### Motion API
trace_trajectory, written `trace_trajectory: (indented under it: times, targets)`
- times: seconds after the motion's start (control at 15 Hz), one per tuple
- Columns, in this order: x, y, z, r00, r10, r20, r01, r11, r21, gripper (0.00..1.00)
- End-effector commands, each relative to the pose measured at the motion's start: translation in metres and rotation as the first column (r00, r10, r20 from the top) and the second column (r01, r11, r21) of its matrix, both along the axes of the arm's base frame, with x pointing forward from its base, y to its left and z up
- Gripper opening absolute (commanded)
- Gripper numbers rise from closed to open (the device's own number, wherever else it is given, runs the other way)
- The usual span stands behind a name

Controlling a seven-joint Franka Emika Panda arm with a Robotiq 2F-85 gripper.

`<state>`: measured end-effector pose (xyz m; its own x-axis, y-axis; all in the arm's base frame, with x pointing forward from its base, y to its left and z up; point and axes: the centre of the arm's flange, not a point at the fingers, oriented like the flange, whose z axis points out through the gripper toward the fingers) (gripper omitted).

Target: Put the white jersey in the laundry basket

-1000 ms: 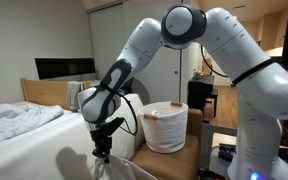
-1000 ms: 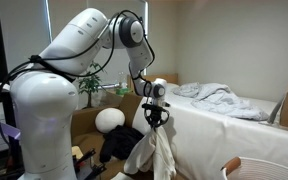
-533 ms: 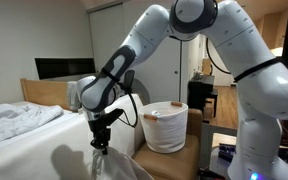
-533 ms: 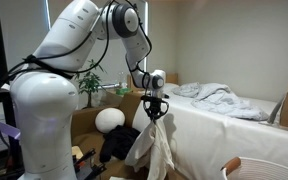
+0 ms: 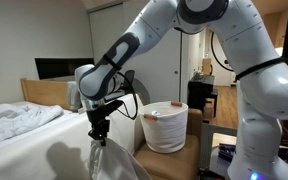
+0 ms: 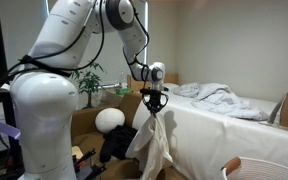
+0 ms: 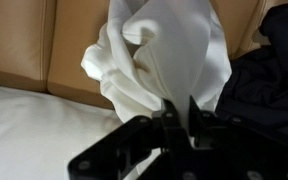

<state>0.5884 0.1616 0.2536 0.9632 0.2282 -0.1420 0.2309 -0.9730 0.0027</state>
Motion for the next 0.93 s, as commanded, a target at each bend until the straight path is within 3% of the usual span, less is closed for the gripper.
trace_trajectory:
  times: [0.0, 0.87]
  targets:
    - [-0.016, 0.001, 0.038, 0.999, -0.031, 0.012, 0.031, 1.0, -0.001, 0.11]
    - [-0.026, 0.008, 0.119, 0.986, -0.108, 0.125, 0.108, 0.994, 0.008, 0.11]
